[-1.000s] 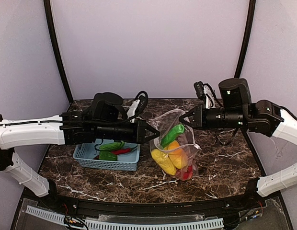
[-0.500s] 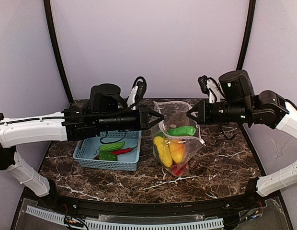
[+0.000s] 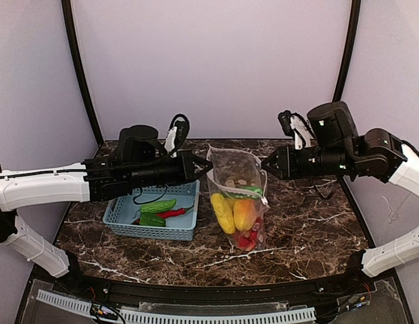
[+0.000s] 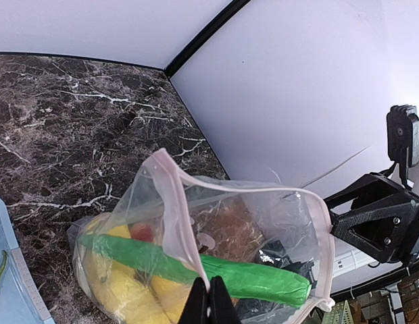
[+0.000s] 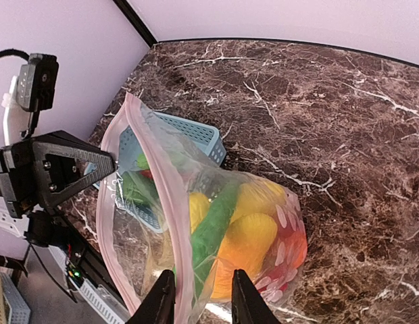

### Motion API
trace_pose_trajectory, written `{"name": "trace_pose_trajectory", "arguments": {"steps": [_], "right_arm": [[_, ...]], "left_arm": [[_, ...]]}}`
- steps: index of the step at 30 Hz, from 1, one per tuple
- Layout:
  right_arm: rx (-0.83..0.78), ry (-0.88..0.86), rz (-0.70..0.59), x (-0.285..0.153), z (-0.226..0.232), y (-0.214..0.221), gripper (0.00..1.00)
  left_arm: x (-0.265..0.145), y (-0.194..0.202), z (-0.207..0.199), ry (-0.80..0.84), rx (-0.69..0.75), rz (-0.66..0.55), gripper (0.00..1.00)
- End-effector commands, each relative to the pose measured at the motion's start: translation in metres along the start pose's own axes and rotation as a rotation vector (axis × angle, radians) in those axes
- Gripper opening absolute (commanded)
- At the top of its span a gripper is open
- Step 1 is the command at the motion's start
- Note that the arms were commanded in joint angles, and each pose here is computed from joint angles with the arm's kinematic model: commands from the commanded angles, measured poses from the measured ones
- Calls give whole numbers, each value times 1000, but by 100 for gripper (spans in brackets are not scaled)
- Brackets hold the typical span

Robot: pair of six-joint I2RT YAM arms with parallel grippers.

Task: Place the food in the zip-top bag and seal the zipper
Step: Pass from the right arm to the left, then pass from the left arm to the right

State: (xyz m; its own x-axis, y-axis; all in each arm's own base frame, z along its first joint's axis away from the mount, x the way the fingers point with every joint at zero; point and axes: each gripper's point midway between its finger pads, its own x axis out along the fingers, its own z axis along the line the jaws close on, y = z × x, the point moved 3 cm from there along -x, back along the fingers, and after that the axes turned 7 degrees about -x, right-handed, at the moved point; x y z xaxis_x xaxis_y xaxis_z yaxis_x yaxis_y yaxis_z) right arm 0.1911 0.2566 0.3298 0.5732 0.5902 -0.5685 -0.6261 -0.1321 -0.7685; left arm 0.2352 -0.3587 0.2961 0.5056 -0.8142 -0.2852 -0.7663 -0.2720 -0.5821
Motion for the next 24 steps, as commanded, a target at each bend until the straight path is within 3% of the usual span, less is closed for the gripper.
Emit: {"name": "trace_pose_trajectory", "arguments": {"steps": [1,7,13,24], "right_arm": [[-15,-51,-80,-30,2,-15,33],[-14,-88,-82,-40,2,-8,45],[-23,-155,-11,-22,15,3,51],[-38,-222,55,13,37,7,49]], "left_arm": [[-18,-23,-15,49,-4,-85,1],[-19,-26,-9,18,-1,-93,1],[-20,-28,-9,9,6,-91,1],[-21,-30,-7,-12,20,-82,1]]}}
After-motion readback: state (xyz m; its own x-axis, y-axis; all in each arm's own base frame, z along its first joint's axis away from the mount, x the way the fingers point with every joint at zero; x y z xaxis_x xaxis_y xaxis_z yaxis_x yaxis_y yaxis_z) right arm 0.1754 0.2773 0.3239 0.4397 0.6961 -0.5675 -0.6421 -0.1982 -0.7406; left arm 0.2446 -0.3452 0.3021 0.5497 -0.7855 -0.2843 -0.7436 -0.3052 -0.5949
